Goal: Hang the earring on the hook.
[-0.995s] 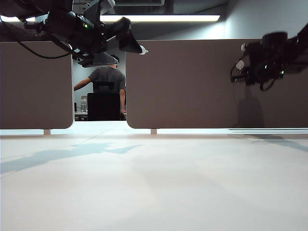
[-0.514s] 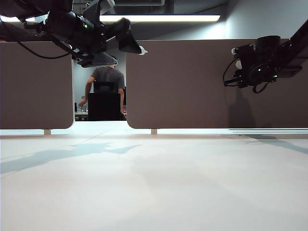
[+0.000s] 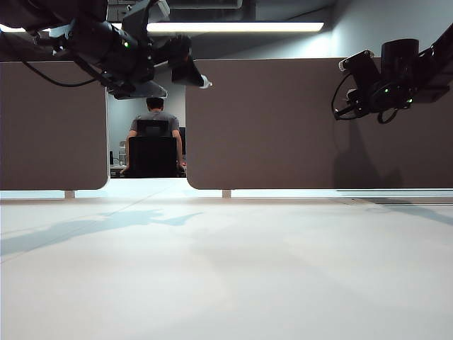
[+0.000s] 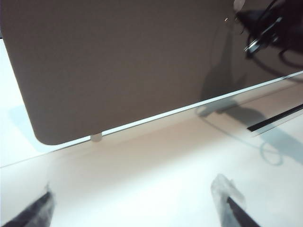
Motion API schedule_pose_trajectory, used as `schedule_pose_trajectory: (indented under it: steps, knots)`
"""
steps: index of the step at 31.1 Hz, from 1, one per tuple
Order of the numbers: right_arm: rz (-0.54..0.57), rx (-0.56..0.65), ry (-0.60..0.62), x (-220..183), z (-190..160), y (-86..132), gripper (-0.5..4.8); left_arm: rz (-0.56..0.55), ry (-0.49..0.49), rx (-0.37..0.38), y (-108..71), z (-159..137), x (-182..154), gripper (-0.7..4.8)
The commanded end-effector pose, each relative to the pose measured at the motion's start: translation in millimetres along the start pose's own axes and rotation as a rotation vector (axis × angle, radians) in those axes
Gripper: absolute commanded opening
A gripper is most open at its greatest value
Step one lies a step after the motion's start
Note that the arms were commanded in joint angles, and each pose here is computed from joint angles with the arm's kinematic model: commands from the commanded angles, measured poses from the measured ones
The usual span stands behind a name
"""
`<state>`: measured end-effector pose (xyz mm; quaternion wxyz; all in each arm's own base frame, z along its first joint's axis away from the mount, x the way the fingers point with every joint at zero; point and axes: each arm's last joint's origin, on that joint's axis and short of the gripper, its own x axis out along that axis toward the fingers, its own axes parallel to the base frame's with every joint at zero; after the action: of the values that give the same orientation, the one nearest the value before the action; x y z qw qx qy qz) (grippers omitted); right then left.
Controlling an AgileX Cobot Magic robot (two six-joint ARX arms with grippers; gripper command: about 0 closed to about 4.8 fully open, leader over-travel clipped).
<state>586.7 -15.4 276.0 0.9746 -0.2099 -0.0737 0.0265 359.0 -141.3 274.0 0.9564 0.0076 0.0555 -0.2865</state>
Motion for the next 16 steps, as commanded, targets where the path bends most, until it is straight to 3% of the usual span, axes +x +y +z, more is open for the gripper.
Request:
schedule_pose_trajectory:
  steps: [1,6,11,16]
  knots:
    - [-0.02,-0.013,0.058,-6.0,20.8,-11.3,-0.06,0.015,0.001,0.009,5.0,-1.8,1.4,4.79]
    - [-0.01,0.036,0.131,-15.1,36.0,-25.1,-0.06,0.018,0.015,0.006,5.7,-6.9,4.3,4.79]
    - [-0.011,0.032,0.068,-16.2,46.5,-28.3,-0.06,0.021,0.016,0.006,5.8,-7.7,4.9,4.79]
    - [0.08,-0.003,0.048,-11.6,27.5,-23.1,-0.06,0.022,0.019,0.006,5.9,-8.1,4.9,4.79]
